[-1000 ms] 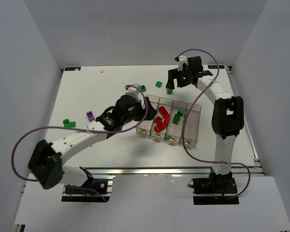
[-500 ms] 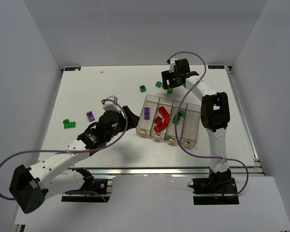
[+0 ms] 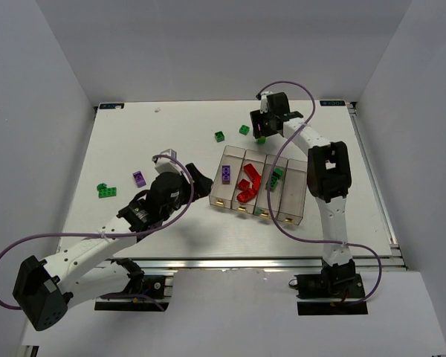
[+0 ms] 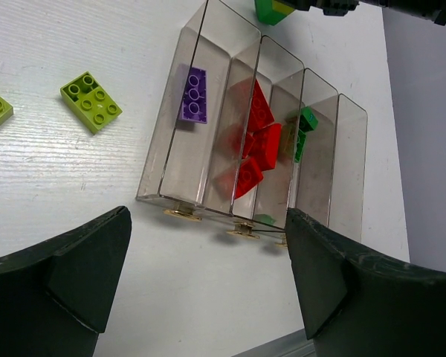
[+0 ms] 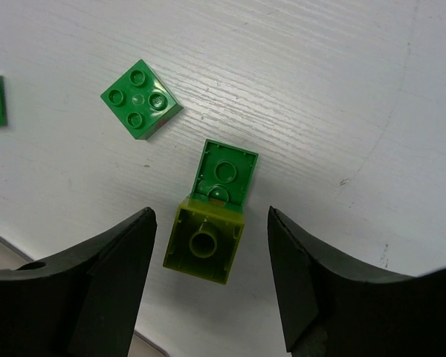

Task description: Sort the legos into containers by color

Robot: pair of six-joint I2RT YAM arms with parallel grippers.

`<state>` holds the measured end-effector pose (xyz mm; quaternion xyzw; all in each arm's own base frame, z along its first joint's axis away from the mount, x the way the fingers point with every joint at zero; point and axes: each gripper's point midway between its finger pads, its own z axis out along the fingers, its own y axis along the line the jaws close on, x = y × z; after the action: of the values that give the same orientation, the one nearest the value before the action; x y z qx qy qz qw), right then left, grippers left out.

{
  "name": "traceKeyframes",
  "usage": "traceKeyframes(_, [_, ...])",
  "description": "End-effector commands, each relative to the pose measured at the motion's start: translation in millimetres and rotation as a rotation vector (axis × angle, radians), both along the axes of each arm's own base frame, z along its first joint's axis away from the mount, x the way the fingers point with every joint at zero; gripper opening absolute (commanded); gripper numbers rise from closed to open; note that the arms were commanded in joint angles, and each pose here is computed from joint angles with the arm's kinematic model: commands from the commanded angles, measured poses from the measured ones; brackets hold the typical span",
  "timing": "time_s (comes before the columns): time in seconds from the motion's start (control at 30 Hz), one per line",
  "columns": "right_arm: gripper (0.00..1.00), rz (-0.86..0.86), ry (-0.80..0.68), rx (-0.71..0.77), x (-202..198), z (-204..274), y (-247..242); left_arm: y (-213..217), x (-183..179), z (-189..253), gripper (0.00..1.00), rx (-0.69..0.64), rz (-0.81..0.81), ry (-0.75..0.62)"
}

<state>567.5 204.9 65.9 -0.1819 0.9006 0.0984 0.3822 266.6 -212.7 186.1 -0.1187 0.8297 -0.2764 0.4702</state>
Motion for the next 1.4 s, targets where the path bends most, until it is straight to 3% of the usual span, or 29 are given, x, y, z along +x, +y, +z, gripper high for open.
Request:
traceKeyframes(0.0, [0.66, -0.003, -0.022, -0.01, 7, -4, 1, 4, 3, 6, 0.94, -0.007, 0.029, -0.013])
traceKeyframes(0.03, [0.65, -0.001, -0.02, -0.012, 7, -6, 2, 5, 3, 6, 0.98, -0.007, 0.036, -0.011])
traceKeyframes(0.17, [0.62, 0.002, -0.01, -0.025, 5, -13, 3, 7, 6, 9, 0.98, -0.022, 0.058, -0.017])
traceKeyframes(0.27, [0.52, 0.005, -0.004, -0.03, 4, -17, 1, 6, 7, 10, 0.98, -0.028, 0.063, -0.02])
traceKeyframes(0.37, [0.32, 0.022, -0.005, -0.013, 1, -10, 4, 3, 8, 14, 0.98, -0.043, 0.058, -0.029])
traceKeyframes(0.4, [0.21, 0.025, -0.013, -0.004, 1, -5, 5, 1, 8, 15, 0.98, -0.05, 0.048, -0.031])
traceKeyframes(0.53, [0.0, 0.035, -0.067, 0.056, 6, 33, 6, -8, 9, 25, 0.98, -0.093, 0.015, -0.06])
traceKeyframes(0.63, [0.0, 0.085, -0.099, 0.155, 1, 77, 5, -20, 8, 37, 0.98, -0.137, -0.044, -0.102])
traceKeyframes(0.77, [0.0, 0.278, -0.112, 0.372, -38, 147, 10, -39, 8, 64, 0.98, -0.218, -0.139, -0.203])
traceKeyframes(0.83, [0.0, 0.334, -0.064, 0.487, -63, 153, 4, -46, 7, 67, 0.98, -0.221, -0.184, -0.237])
traceKeyframes(0.9, [0.0, 0.509, -0.086, 0.635, -104, 193, 14, -57, 3, 81, 0.98, -0.264, -0.254, -0.291])
traceKeyframes(0.93, [0.0, 0.535, 0.007, 0.71, -129, 177, 15, -63, 2, 79, 0.98, -0.268, -0.28, -0.3])
traceKeyframes(0.97, [0.0, 0.652, 0.017, 0.777, -159, 198, 20, -69, -1, 89, 0.98, -0.299, -0.32, -0.336])
traceKeyframes(1.07, [0.0, 0.777, 0.129, 0.912, -219, 206, 27, -88, -5, 102, 0.98, -0.351, -0.421, -0.382])
traceKeyframes(1.13, [0.0, 0.866, 0.089, 0.923, -242, 215, 33, -96, -5, 112, 0.98, -0.374, -0.457, -0.404])
traceKeyframes(1.17, [0.0, 0.858, 0.161, 0.957, -262, 212, 32, -102, -2, 114, 0.98, -0.382, -0.472, -0.413])
traceKeyframes(1.37, [0.0, 0.923, 0.117, 0.971, -293, 227, 32, -112, -1, 130, 0.98, -0.434, -0.519, -0.46])
